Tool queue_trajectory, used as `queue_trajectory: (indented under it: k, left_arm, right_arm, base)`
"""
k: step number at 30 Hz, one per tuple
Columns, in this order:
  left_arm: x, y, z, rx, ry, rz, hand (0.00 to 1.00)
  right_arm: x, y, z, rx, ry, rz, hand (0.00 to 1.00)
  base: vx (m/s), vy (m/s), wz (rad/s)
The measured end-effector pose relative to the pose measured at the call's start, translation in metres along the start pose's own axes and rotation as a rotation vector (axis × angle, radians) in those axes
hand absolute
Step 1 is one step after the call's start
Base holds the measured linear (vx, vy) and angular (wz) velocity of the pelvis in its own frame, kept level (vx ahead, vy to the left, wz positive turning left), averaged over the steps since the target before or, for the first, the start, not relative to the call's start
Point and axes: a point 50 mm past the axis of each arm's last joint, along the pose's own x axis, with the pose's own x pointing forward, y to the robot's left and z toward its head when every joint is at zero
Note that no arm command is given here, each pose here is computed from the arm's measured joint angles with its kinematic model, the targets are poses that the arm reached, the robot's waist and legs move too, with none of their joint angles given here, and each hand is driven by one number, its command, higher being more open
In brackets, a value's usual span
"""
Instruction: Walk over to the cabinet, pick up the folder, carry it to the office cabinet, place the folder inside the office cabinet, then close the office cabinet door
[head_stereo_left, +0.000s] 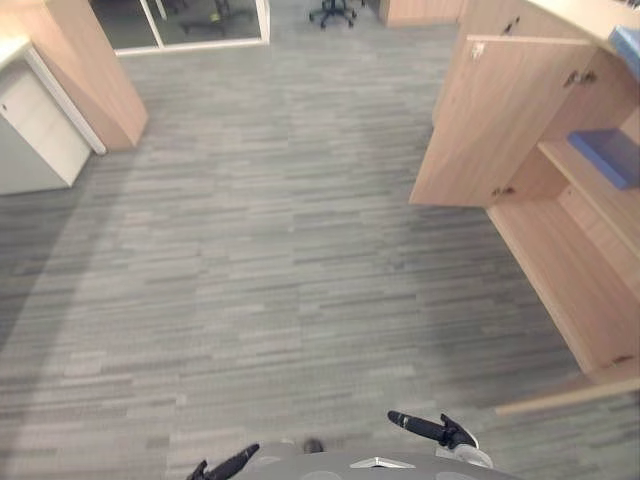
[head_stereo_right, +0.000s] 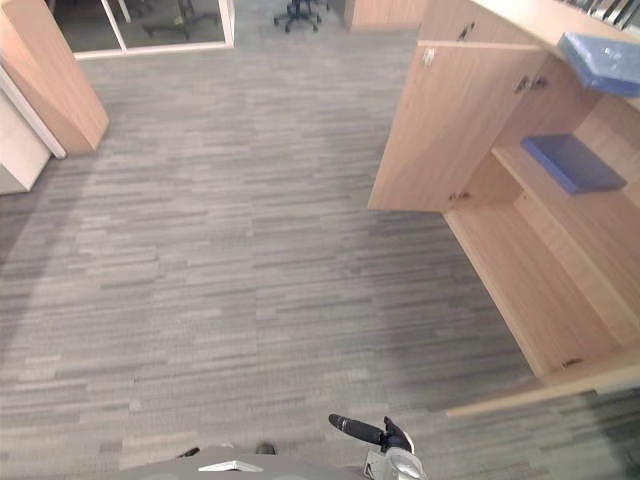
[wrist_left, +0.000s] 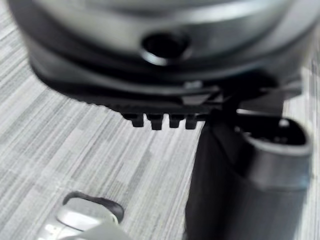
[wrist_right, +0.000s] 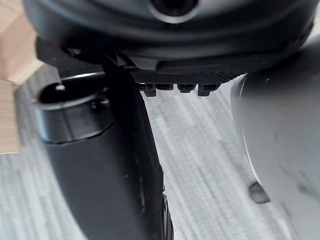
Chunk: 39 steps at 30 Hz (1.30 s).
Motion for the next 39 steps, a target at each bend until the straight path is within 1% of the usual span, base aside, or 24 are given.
queue_trajectory:
  k: [7,11,12,13,15,21,25,30,33,35,39]
  left_arm:
    - [0.000,-0.003,-0.001,-0.030,0.008,-0.004,1.00]
    - [0.000,-0.003,0.001,-0.073,-0.002,0.009,1.00]
    - [0.000,-0.009,-0.001,-0.091,0.008,0.000,1.00]
    - [0.000,-0.011,-0.002,-0.093,0.009,-0.004,1.00]
    - [0.000,-0.020,0.006,-0.094,-0.015,-0.025,1.00]
    - [0.001,-0.019,0.007,-0.140,-0.019,-0.019,1.00]
    - [-0.001,-0.019,0.004,-0.189,-0.019,-0.010,1.00]
    - [0.000,-0.017,0.013,-0.210,-0.059,-0.007,1.00]
    - [0.000,-0.020,0.021,-0.207,-0.093,-0.020,1.00]
    - [0.000,-0.021,0.019,-0.200,-0.083,-0.017,1.00]
    - [0.002,-0.010,0.025,-0.183,-0.090,0.023,1.00]
  right_arm:
    - [0.000,0.002,0.006,0.041,-0.023,-0.017,1.00]
    - [-0.001,0.006,0.006,0.077,-0.023,-0.011,1.00]
    - [0.000,0.004,0.008,0.072,-0.033,-0.017,1.00]
    - [0.000,0.003,0.009,0.073,-0.037,-0.020,1.00]
    - [0.000,0.001,0.013,0.072,-0.054,-0.022,1.00]
    - [-0.001,0.004,0.007,0.085,-0.031,-0.017,1.00]
    - [-0.001,0.001,0.003,0.087,-0.020,-0.028,1.00]
    - [-0.003,-0.002,-0.009,0.119,0.021,-0.045,1.00]
    - [-0.005,-0.004,-0.016,0.133,0.043,-0.055,1.00]
    - [-0.005,-0.005,-0.017,0.125,0.045,-0.054,1.00]
    - [-0.007,0.015,-0.022,0.041,0.053,0.022,1.00]
  base:
    - [0.18,-0.027,0.18]
    - [0.21,-0.255,-0.18]
    - [0.26,-0.301,-0.03]
    - [0.33,-0.351,0.01]
    - [0.31,-0.294,0.03]
    - [0.25,-0.210,-0.02]
    - [0.25,-0.071,-0.60]
    - [0.30,0.102,-1.17]
    - [0.38,0.337,-1.28]
    - [0.42,0.482,-1.04]
    - [0.32,0.313,-0.79]
